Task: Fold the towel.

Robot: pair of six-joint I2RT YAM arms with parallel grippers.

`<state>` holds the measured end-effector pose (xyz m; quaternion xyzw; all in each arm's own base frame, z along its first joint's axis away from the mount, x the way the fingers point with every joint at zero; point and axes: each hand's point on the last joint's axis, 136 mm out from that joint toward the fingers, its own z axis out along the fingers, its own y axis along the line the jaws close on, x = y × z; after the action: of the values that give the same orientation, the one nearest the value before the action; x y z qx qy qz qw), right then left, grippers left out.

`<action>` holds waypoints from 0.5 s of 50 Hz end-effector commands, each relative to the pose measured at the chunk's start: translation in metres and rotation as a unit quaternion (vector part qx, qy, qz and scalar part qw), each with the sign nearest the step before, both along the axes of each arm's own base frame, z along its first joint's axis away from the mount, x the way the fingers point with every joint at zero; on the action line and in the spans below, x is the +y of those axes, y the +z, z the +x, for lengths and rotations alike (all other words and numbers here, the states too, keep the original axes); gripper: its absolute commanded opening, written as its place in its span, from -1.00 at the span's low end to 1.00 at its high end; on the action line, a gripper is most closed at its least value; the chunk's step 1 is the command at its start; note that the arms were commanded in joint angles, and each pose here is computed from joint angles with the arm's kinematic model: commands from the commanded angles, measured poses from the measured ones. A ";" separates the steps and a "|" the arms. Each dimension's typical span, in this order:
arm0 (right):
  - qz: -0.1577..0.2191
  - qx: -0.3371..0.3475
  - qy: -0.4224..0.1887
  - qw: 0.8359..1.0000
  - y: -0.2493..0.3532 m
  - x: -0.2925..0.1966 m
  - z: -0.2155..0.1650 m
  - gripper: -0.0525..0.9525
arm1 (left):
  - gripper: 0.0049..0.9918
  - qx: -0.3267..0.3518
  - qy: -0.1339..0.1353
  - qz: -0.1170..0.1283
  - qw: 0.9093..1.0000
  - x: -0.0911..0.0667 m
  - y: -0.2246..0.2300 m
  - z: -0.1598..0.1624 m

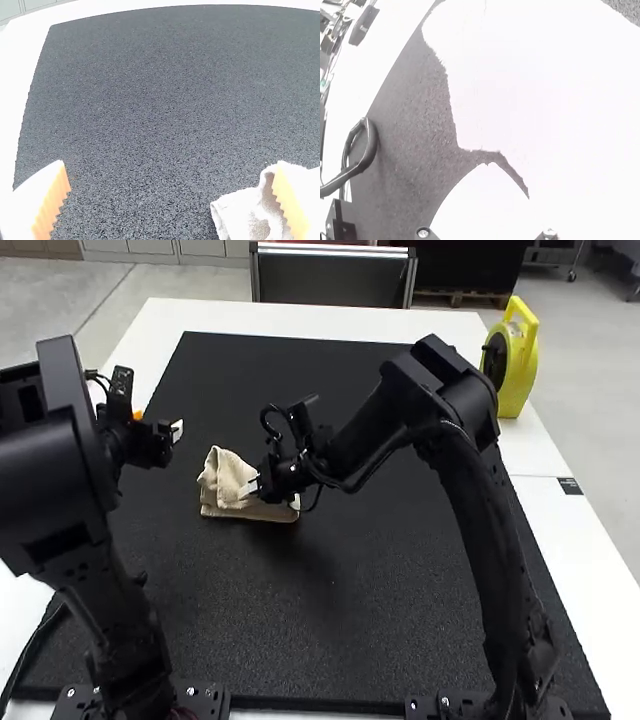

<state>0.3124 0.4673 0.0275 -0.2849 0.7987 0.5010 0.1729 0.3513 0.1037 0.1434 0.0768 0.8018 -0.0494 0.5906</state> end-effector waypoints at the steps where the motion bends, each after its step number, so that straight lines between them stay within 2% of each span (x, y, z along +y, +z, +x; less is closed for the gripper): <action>1: 0.018 -0.022 0.006 1.000 0.015 0.013 0.007 -0.93 | 0.94 -0.007 -0.001 -0.002 1.000 0.002 0.003 -0.004; 25: 0.031 -0.029 0.022 0.999 0.015 0.042 0.007 -0.93 | 0.94 -0.008 -0.006 -0.001 1.000 0.002 0.002 -0.007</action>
<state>0.3286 0.4953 0.0316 -0.2963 0.7839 0.5119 0.1891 0.3462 0.1072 0.1394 0.0706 0.8033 -0.0529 0.5891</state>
